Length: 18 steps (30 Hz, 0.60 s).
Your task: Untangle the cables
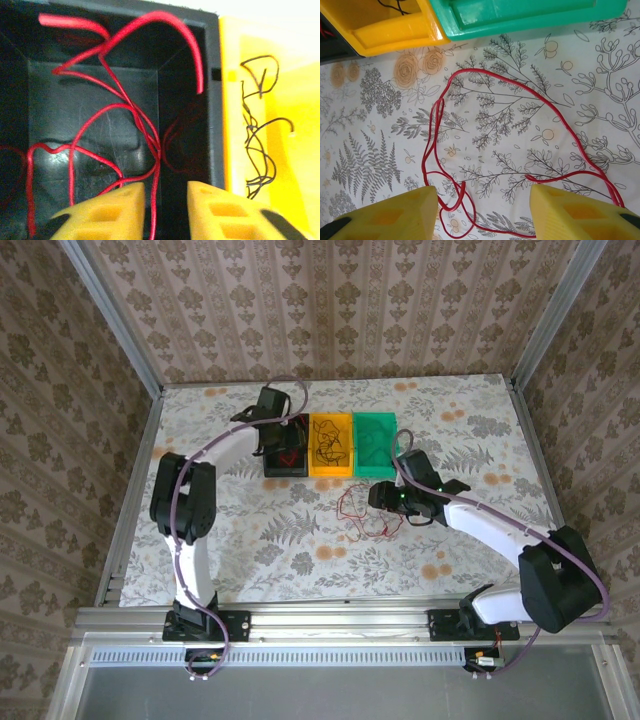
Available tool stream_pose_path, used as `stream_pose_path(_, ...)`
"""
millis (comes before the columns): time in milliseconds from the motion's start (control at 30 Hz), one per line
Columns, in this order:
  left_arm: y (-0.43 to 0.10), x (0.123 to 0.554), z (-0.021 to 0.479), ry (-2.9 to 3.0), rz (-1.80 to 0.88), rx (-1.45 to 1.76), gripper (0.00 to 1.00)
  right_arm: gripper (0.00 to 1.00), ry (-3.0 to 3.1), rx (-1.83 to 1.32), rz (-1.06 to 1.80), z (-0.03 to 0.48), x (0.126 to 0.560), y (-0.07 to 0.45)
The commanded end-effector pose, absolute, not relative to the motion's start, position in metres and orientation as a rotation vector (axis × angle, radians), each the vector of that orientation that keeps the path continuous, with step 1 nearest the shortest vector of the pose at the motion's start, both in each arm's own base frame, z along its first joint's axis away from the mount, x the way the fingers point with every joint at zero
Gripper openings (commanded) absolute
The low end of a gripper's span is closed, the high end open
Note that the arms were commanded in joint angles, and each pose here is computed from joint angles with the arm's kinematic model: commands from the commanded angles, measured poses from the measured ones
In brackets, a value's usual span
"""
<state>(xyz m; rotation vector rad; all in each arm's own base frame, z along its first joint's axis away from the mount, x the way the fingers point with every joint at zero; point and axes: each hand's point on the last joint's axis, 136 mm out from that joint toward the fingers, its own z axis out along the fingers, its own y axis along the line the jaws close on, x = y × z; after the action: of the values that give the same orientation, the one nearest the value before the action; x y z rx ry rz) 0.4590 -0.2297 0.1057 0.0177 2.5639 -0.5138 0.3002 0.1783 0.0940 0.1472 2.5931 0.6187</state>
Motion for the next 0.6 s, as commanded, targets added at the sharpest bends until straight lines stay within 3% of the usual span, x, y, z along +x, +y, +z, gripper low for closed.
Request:
stream_pose_path(0,-0.219,0.466,0.163,2.425,-0.433,0.046,0.32,0.52,2.574,0.150,0.599,0.098,0.304,0.179)
stream_pose_path(200,-0.214,0.444,0.208,2.282,-0.418,0.125,0.42,0.52,2.548,0.167,0.572,0.102,0.305,0.173)
stream_pose_path(267,-0.245,0.413,0.211,2.239,-0.530,0.303,0.45,0.52,2.545,0.172,0.558,0.101,0.305,0.171)
stream_pose_path(333,-0.272,0.379,0.202,2.235,-0.662,0.489,0.50,0.52,2.552,0.174,0.538,0.099,0.304,0.169)
stream_pose_path(567,-0.334,0.264,0.134,2.310,-0.818,1.132,0.54,0.52,2.555,0.200,0.467,0.096,0.308,0.157)
